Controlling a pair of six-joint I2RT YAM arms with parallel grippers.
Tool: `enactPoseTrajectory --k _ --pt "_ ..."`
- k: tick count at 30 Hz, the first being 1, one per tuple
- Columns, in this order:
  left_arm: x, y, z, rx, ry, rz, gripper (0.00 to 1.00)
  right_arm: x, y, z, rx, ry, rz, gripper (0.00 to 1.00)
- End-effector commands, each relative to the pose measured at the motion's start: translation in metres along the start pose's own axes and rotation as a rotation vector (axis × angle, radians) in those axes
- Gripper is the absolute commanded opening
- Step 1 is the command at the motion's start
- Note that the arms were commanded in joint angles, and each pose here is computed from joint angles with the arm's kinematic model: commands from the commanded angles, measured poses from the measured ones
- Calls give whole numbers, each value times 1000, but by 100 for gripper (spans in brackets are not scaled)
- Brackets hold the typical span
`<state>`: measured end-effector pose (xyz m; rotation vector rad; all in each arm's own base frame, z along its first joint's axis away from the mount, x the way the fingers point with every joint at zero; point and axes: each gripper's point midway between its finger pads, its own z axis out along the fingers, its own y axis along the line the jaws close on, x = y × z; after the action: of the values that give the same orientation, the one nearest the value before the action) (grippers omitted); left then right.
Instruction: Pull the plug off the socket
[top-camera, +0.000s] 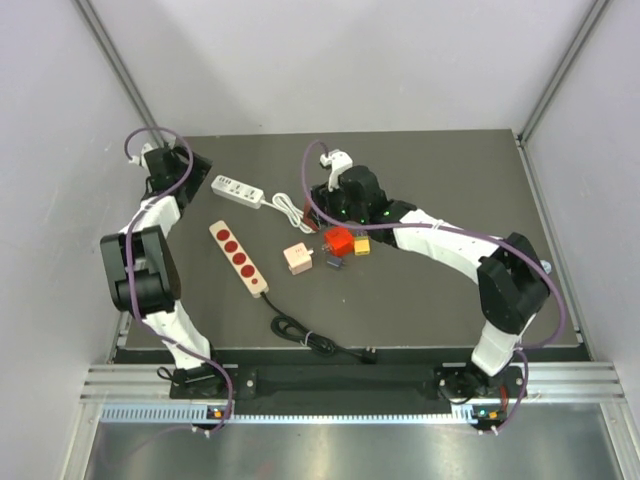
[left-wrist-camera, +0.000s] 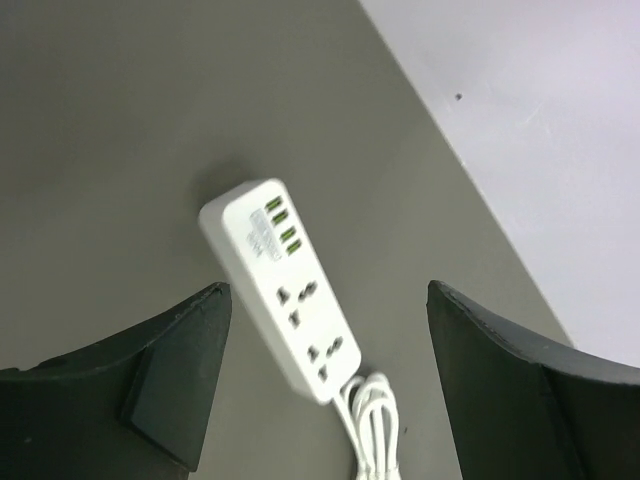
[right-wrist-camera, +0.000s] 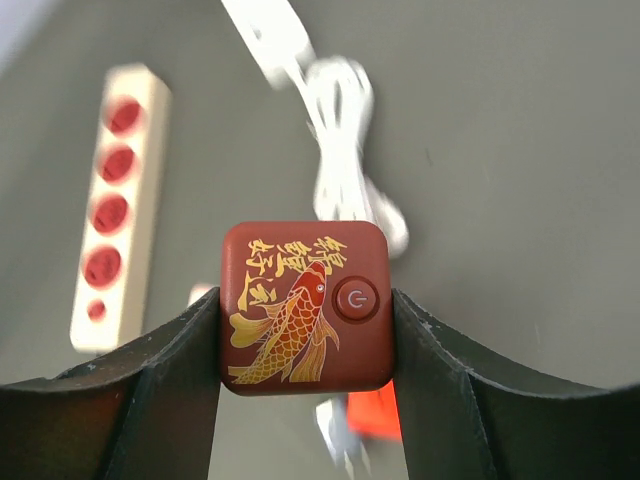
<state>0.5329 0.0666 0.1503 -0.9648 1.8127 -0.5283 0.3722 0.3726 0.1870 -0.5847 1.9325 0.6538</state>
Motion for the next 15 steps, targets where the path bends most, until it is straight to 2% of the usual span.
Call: enactPoseTrajectory --k 1,7,8,9,15 --pt "-3 6 -35 -109 29 67 84 -6 -22 -46 155 129 116 0" --pt "25 -31 -88 -70 94 111 83 14 -54 -97 192 217 273 0" --pt "45 -41 -94 -53 132 136 83 16 -66 -104 207 234 291 0" --pt "58 -44 -101 -55 162 150 83 30 -71 -112 219 307 302 0" --pt "138 -88 -151 77 328 268 83 41 -105 -140 268 422 282 0"
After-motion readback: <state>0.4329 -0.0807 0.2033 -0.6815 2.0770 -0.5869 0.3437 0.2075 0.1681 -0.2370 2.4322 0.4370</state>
